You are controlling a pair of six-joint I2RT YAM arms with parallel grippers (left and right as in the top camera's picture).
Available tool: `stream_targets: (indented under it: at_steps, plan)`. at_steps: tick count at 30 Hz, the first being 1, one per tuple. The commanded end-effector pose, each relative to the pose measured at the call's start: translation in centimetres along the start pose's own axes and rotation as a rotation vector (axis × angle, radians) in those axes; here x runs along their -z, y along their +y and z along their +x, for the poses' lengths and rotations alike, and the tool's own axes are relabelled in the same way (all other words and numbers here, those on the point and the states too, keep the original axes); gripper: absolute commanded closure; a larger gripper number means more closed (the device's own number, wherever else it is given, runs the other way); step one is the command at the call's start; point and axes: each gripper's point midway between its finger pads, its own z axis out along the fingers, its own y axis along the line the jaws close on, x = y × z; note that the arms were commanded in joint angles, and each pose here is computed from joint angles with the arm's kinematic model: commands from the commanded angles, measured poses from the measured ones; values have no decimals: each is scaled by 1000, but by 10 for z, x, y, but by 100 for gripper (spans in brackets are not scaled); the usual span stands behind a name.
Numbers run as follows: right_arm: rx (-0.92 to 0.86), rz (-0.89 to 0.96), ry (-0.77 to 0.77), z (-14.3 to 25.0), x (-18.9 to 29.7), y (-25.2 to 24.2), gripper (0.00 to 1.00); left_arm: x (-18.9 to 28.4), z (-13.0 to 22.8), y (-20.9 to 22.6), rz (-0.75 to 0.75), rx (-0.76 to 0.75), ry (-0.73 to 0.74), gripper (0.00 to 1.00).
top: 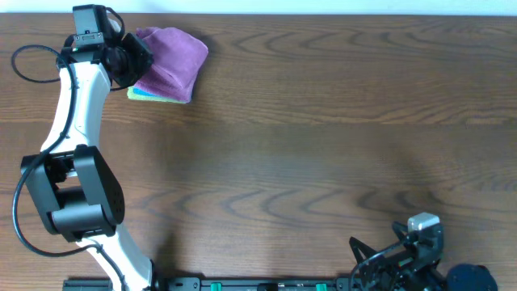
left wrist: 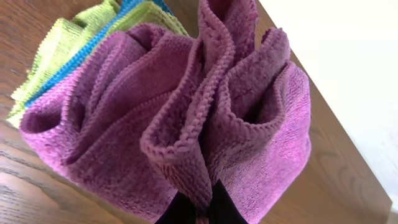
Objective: Fold the cloth
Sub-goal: 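Lower the cloth onto the stack and open the left gripper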
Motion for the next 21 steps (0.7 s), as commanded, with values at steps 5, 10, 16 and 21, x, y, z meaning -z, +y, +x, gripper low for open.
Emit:
stream_targets:
  at_steps: [5, 10, 16, 21]
  plan:
    - [-16, 3, 1, 1, -1, -1, 1, 0, -2, 18, -74, -16, -14, 94]
    - [-16, 3, 1, 1, -1, -1, 1, 0, -1, 21, -88, -21, -9, 94]
    - [-16, 3, 0, 1, -1, -1, 1, 0, 1, 23, -97, -45, -3, 94]
    - [-16, 3, 0, 1, -1, -1, 1, 1, -1, 26, -114, -61, -12, 88]
